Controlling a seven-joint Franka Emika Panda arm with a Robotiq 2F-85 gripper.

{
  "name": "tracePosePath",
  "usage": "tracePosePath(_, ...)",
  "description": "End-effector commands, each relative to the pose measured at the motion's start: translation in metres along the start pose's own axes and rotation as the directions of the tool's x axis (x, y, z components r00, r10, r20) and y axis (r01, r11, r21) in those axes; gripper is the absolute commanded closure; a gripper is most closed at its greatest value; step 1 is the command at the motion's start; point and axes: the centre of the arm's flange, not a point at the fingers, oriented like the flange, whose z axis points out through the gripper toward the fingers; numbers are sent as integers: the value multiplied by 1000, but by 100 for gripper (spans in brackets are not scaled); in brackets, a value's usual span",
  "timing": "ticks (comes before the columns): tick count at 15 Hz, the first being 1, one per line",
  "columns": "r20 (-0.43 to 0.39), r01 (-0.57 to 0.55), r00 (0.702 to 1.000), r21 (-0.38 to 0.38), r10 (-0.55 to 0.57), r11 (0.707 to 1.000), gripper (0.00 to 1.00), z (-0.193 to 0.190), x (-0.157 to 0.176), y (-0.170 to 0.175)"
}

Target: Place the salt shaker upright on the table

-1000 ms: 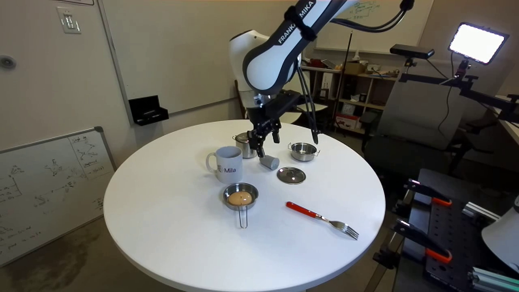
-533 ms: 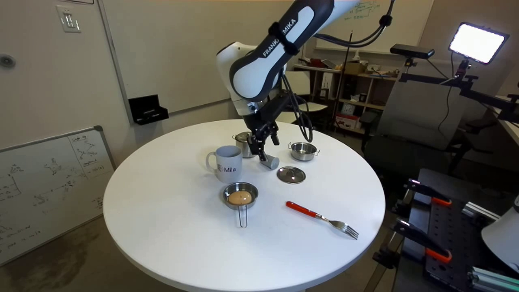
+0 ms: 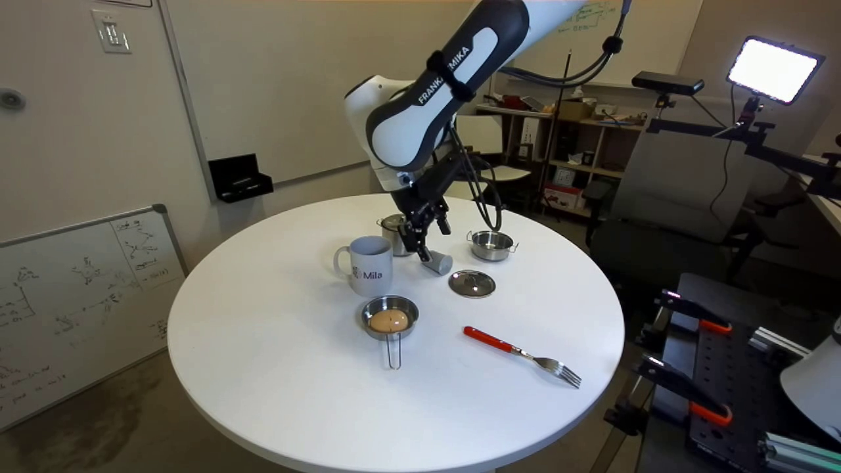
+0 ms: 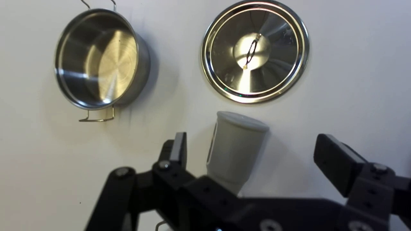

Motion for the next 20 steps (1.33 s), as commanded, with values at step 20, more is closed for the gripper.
tracePosePath(20, 300, -132, 951, 153, 82, 979, 0, 45, 36, 31)
